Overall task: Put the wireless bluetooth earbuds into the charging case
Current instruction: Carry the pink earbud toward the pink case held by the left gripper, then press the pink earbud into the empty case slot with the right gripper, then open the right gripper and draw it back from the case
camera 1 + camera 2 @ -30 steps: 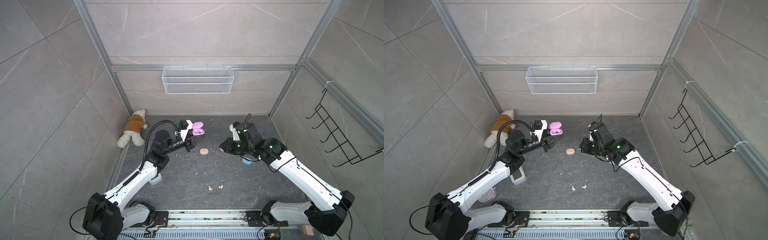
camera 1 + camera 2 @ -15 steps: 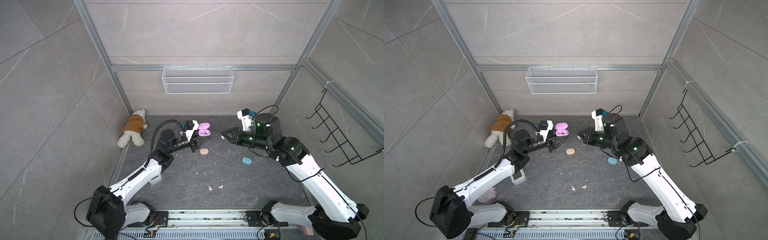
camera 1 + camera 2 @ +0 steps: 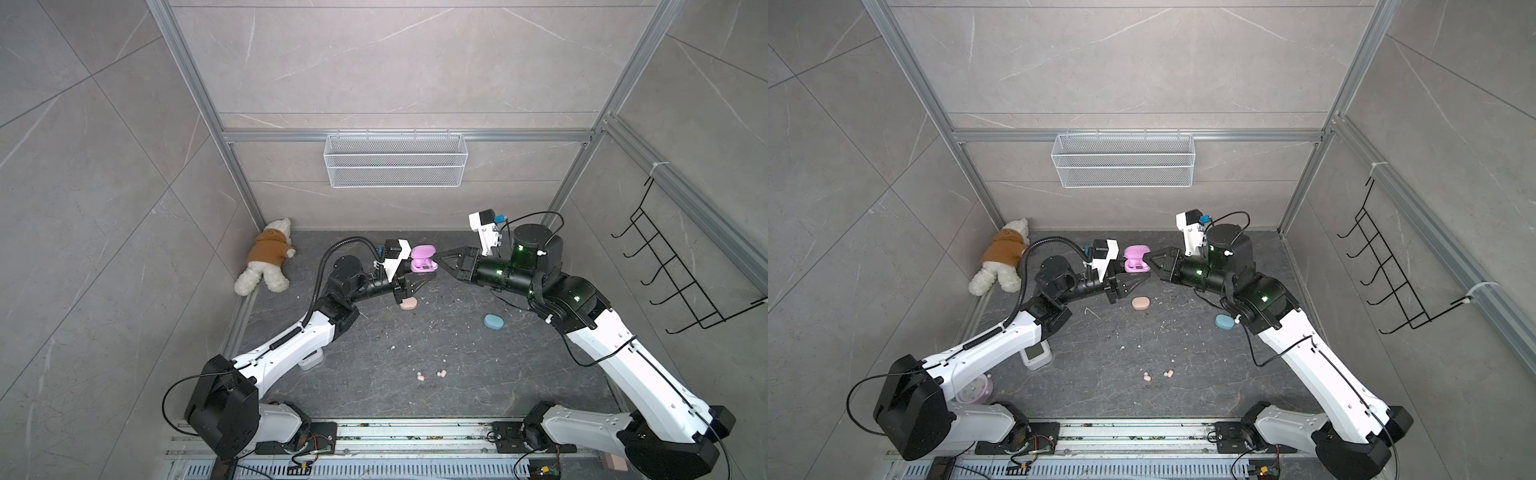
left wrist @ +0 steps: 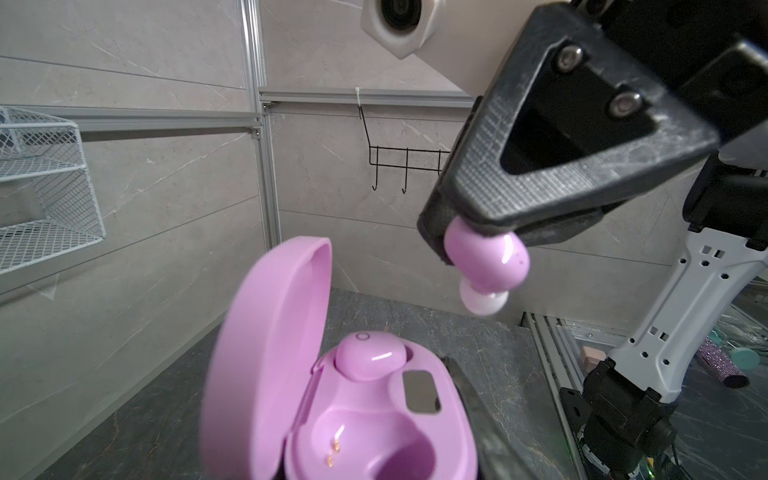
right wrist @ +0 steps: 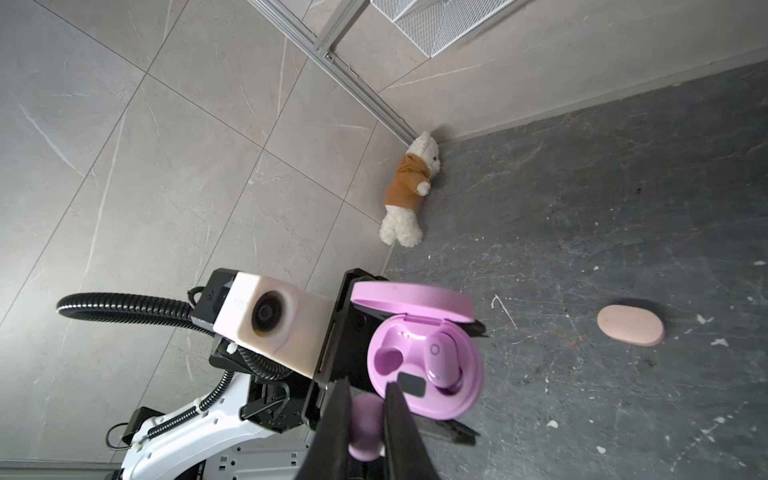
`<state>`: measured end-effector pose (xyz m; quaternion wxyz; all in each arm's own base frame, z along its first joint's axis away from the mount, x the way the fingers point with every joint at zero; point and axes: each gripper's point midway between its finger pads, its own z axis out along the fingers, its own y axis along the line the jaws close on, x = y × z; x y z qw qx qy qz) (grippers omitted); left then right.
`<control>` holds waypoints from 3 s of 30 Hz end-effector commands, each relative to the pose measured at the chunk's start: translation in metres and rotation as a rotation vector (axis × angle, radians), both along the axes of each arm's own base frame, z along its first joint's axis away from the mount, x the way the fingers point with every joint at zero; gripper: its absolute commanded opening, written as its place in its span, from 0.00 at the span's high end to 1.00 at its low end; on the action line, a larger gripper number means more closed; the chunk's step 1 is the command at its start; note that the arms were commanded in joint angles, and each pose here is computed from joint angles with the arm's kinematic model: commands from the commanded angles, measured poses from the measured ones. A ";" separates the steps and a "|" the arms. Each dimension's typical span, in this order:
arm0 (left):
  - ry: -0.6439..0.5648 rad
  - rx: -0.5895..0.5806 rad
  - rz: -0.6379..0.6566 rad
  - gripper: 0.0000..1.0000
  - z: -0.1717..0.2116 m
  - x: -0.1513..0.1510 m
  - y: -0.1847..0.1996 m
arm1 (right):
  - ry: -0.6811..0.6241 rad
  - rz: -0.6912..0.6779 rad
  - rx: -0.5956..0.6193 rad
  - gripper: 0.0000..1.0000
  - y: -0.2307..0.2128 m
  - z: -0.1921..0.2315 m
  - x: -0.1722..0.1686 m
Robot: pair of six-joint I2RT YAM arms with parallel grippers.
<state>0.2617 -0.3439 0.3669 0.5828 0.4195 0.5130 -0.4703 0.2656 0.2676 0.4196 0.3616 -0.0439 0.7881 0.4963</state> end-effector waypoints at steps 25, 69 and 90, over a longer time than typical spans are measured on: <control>-0.106 -0.061 -0.067 0.98 0.033 -0.021 -0.018 | 0.004 0.022 -0.001 0.85 0.012 -0.005 -0.002; -0.127 -0.044 -0.034 0.98 0.033 -0.024 -0.010 | -0.015 -0.011 -0.086 0.66 -0.002 0.000 -0.010; -0.119 0.000 -0.037 0.99 0.023 -0.031 -0.005 | -0.036 -0.010 -0.321 0.60 -0.009 0.024 0.010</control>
